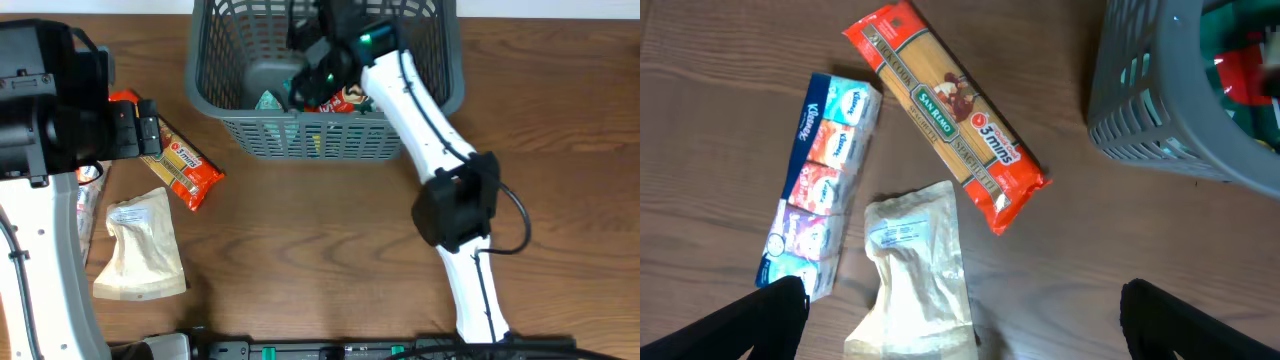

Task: Pack container
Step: 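Lower the bottle into the basket and open the right gripper, then withdraw the right gripper and move the left gripper toward the spaghetti, then grasp the orange spaghetti package with the left gripper and carry it over the basket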

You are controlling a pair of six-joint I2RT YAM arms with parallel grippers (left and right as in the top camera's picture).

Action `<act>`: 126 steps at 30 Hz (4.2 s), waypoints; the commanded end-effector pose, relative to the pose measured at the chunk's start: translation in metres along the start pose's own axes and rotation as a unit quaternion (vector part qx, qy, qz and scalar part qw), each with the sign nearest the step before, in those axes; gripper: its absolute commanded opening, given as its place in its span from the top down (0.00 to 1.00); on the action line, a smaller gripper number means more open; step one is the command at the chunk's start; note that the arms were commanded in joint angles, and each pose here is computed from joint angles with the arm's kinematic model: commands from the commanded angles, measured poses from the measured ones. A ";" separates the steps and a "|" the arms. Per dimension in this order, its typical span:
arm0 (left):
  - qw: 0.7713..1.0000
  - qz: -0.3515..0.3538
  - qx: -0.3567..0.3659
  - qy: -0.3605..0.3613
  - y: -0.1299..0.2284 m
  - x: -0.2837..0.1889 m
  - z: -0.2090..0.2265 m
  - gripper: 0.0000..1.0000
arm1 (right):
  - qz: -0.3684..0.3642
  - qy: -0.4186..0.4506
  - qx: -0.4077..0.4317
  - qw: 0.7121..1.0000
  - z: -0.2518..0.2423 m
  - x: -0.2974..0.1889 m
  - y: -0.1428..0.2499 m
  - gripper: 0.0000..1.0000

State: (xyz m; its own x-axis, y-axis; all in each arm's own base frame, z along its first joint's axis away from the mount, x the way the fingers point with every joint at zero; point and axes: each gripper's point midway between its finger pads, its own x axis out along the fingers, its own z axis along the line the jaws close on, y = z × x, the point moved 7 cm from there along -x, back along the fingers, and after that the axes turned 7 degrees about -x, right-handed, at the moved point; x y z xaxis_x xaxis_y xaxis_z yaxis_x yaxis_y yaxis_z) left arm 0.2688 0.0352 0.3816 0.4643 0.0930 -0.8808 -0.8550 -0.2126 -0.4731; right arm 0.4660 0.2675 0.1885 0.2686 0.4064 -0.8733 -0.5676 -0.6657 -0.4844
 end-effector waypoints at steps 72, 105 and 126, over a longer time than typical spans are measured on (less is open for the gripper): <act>0.942 0.192 -0.275 -0.003 0.041 0.341 0.019 0.69 | -0.173 0.324 0.489 0.791 -0.142 -0.425 0.201 0.01; 0.840 -0.263 0.464 0.095 -0.063 -0.037 -0.085 0.94 | -0.132 0.315 0.469 0.815 -0.134 -0.419 0.208 0.01; 0.665 -0.293 0.674 0.128 -0.104 0.112 -0.226 0.94 | -0.139 0.302 0.467 0.819 -0.133 -0.417 0.205 0.01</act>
State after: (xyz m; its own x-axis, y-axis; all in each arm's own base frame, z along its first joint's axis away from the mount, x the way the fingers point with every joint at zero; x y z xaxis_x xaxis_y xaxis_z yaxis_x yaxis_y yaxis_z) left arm 0.4514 -0.1443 0.3406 0.6924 -0.4022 -0.5990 0.1138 0.8807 -0.4598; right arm 0.3426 -0.1257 0.4437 0.6537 -0.1234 -0.7466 -0.6915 0.3035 -0.6556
